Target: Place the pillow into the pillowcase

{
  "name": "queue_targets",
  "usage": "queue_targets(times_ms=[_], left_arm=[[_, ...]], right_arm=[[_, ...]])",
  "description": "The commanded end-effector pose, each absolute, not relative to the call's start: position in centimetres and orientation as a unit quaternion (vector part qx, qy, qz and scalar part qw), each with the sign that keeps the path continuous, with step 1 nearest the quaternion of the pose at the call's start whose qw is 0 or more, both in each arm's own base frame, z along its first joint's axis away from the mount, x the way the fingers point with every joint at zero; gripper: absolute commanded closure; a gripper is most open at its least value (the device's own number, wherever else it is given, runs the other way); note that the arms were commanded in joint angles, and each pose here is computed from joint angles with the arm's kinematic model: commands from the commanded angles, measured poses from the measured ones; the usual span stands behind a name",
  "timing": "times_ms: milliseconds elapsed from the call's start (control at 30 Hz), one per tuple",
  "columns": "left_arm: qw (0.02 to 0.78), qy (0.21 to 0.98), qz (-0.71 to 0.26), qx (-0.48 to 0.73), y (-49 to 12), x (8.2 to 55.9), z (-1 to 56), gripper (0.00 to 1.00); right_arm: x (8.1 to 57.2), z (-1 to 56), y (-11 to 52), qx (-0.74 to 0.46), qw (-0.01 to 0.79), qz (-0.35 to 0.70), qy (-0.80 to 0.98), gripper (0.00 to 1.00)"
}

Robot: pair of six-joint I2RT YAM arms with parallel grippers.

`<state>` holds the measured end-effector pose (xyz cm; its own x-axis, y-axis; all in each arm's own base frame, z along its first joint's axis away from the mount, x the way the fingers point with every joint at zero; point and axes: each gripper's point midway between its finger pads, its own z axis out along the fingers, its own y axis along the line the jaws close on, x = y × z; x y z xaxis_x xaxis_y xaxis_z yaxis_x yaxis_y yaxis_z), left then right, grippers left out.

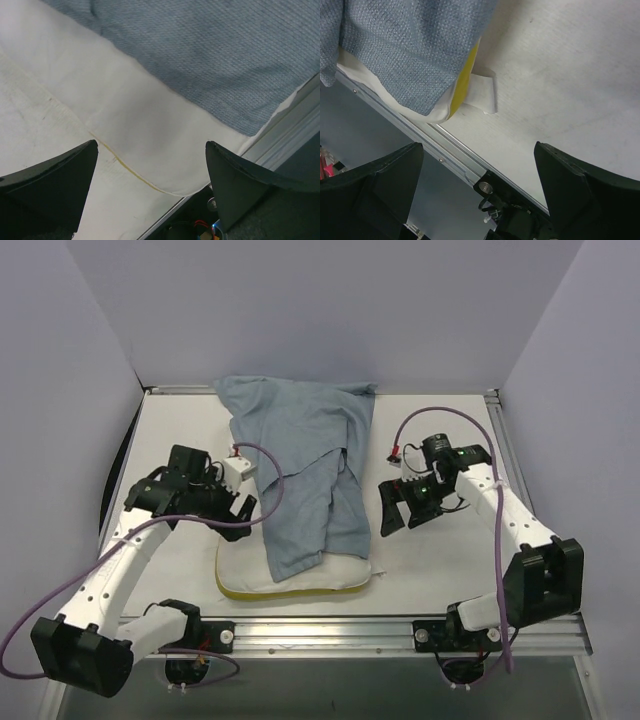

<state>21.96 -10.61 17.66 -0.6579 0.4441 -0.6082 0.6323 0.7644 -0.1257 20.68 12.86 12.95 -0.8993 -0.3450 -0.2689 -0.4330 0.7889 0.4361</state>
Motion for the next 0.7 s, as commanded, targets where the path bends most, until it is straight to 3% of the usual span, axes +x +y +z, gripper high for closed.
queue_targets(times_ms=[0, 233, 500, 600, 633, 667], left_arm=[[0.273, 0.866, -0.179, 0.378, -13.7, 21.3, 17.0, 0.02], [0.248, 0.777, -0.202, 0.542, -18.0, 17.4, 13.9, 0.03], [0.253, 0.749, -0.19, 0.582, -21.0, 18.0, 11.3, 0.03], [0.256, 0.745, -0.183, 0.588, -21.9, 18.8, 10.5, 0.03], [0.258, 0.744, -0.178, 0.59, -22.2, 19.1, 10.4, 0.02], [0.265, 0.744, -0.173, 0.588, -22.5, 19.6, 10.5, 0.07]], right_arm=[[20.0, 12.1, 15.1, -0.234, 0.057, 0.265, 0.934, 0.01], [20.3, 10.0, 18.1, -0.232, 0.015, 0.292, 0.928, 0.1], [20.1, 8.0, 19.8, -0.209, -0.038, 0.322, 0.923, 0.36], [20.4, 8.5, 20.3, -0.205, -0.035, 0.337, 0.918, 0.5], [20.6, 8.7, 20.5, -0.205, -0.032, 0.34, 0.917, 0.59], [20.7, 9.0, 20.7, -0.205, -0.029, 0.347, 0.915, 0.63]])
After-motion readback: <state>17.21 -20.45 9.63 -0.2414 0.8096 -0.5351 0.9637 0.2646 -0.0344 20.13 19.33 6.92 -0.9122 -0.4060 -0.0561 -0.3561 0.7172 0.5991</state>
